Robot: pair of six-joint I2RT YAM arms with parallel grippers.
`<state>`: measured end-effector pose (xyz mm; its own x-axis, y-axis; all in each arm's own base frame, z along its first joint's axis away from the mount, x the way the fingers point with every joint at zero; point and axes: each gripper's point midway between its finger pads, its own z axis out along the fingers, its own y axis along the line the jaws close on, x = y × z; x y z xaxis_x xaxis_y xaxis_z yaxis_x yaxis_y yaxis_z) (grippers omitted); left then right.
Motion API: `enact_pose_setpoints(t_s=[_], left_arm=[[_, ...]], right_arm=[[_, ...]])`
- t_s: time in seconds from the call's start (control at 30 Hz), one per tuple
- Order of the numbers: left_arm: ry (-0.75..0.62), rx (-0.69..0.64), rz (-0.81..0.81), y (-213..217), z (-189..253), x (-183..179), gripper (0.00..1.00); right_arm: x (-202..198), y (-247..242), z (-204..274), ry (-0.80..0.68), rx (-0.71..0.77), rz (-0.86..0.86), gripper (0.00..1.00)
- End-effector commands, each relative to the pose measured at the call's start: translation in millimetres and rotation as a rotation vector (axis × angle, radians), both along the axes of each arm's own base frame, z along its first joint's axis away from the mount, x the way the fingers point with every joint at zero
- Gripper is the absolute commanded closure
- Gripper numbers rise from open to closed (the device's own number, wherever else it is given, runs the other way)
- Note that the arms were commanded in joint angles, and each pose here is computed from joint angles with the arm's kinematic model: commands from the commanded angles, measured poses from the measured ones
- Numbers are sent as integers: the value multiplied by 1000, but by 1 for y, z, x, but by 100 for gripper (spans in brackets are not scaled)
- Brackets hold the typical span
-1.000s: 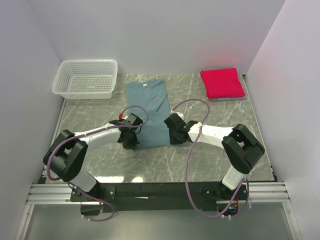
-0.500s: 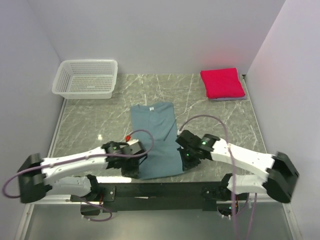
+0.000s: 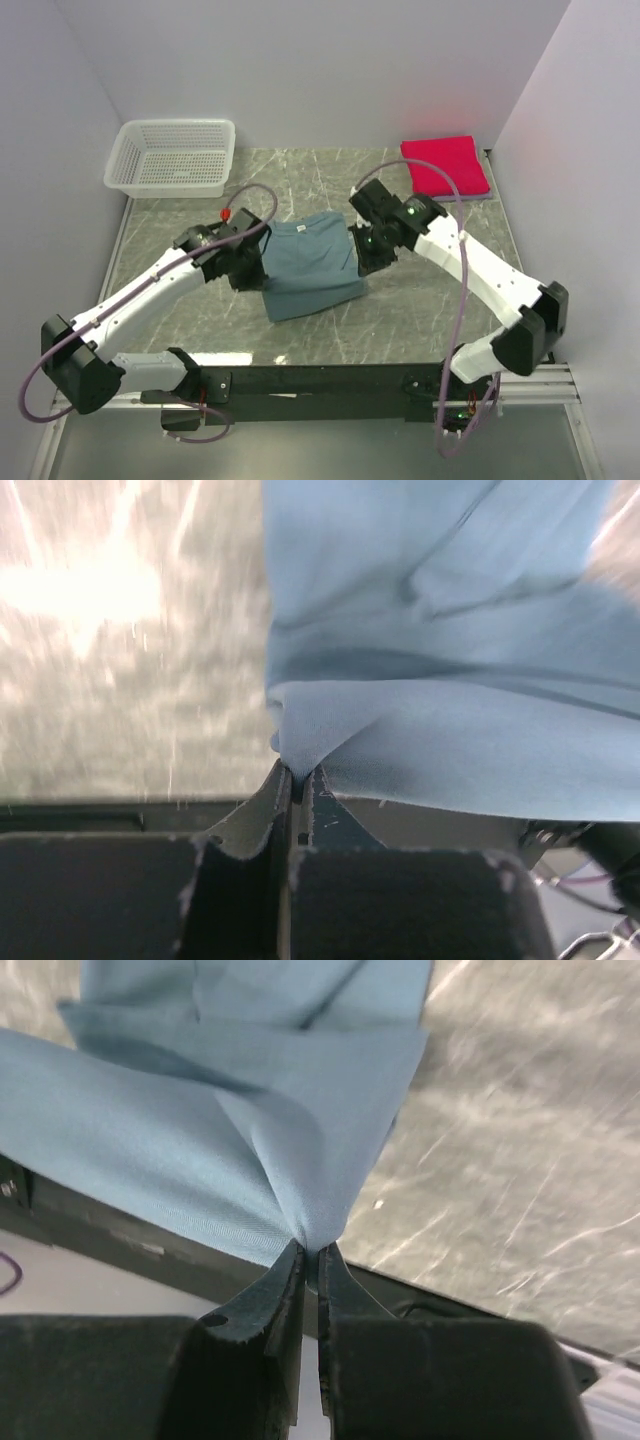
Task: Fold and stack the t-shirts
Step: Fold the tshirt
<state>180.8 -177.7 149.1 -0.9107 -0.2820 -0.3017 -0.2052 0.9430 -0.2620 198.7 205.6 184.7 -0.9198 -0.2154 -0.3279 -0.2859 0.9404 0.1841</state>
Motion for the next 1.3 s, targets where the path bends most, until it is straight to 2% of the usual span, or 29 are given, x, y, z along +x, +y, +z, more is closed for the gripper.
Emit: enact_pose_setpoints(t_s=[0.0,0.23,0.37,0.67,1.17,1.27], left_arm=[[-115,80,-45,17,20,38,99],[-211,1,12,10,30,98,100],[-247,-42,39,8,29,125,99],[-290,-33,112,19,7,171,99],[-277,103,184,39,-67,227,99],[-274,136,202,44,-74,234,96]], right_arm=[[28,-13,20,-49,-65,20,100],[94,7,39,-139,-29,-12,100],[125,16,27,-139,-41,-26,100],[183,27,8,-200,-30,-59,100],[241,33,-51,-217,-21,-128,100],[246,34,-64,-202,-11,-144,99]])
